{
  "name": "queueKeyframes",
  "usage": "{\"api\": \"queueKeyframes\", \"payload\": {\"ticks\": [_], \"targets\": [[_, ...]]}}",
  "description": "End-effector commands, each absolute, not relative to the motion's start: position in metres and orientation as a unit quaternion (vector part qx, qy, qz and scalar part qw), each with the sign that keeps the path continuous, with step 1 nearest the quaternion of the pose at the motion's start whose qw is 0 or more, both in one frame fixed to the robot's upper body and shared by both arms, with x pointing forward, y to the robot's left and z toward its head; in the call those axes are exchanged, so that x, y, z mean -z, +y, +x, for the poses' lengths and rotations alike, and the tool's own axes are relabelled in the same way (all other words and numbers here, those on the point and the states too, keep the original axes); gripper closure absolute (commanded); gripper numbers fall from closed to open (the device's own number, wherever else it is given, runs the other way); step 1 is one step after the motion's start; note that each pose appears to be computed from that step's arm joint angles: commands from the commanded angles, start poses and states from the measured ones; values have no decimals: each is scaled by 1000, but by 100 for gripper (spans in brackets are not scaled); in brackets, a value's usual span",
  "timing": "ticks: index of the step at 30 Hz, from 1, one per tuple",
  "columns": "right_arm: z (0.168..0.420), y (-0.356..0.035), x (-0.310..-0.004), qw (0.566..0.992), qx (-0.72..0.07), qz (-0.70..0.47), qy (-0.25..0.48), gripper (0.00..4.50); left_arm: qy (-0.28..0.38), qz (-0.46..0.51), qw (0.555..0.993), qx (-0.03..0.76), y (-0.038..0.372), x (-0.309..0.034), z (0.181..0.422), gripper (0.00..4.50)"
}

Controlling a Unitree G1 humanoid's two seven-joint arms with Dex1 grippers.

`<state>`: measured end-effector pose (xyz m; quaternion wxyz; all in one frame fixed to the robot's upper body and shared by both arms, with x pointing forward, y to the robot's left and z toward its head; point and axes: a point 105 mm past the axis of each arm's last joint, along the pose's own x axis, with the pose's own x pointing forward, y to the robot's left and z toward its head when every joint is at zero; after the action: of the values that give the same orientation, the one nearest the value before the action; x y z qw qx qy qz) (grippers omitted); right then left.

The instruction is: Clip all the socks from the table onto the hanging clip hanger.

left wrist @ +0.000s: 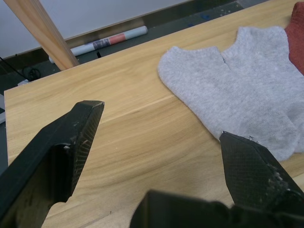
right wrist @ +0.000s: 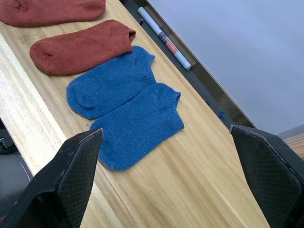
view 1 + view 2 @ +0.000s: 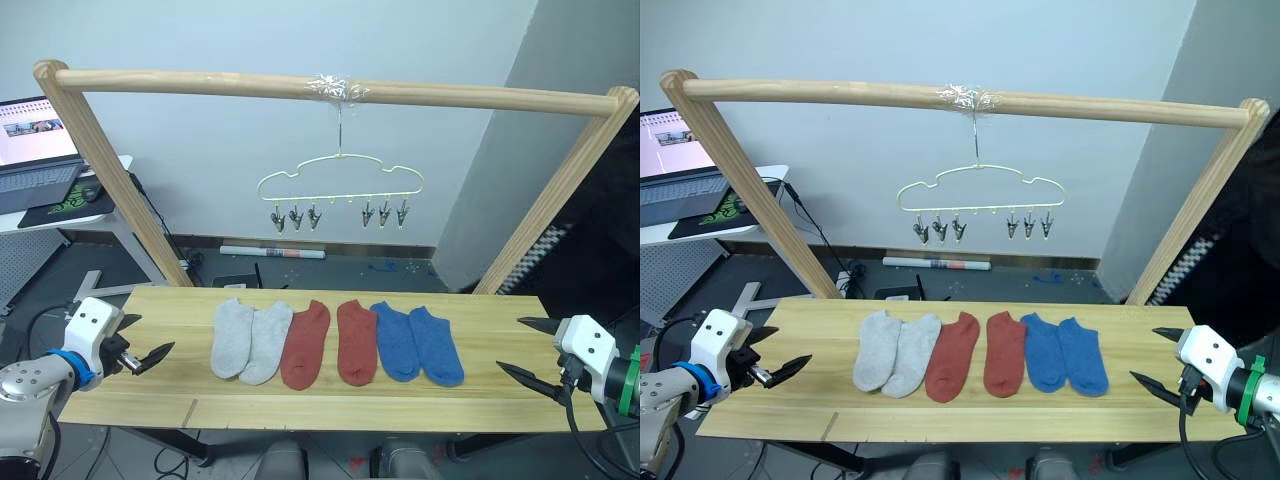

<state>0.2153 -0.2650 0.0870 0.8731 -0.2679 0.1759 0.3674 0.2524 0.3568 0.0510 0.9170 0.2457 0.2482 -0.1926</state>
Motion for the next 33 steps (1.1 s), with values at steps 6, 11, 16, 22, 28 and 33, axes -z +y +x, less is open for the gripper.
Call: {"api": "queueKeyframes", "payload": {"ticks": [6,11,16,22,28,33], "targets": [[222,-259,-105,871,-370,-288,147,0,189,246,928,209,355,-71,262,2],[228,-257,-107,878,-354,-297,127,0,181,267,921,217,356,-69,260,2],[228,-253,-109,888,-348,-275,121,0,177,258,920,235,355,-68,257,2],[227,-247,-107,882,-356,-283,121,0,131,275,926,221,351,-77,266,2],[225,-236,-107,884,-361,-275,109,0,88,236,940,230,325,-80,273,2],[222,-219,-112,883,-378,-263,91,0,15,200,951,233,283,-97,287,2]]}}
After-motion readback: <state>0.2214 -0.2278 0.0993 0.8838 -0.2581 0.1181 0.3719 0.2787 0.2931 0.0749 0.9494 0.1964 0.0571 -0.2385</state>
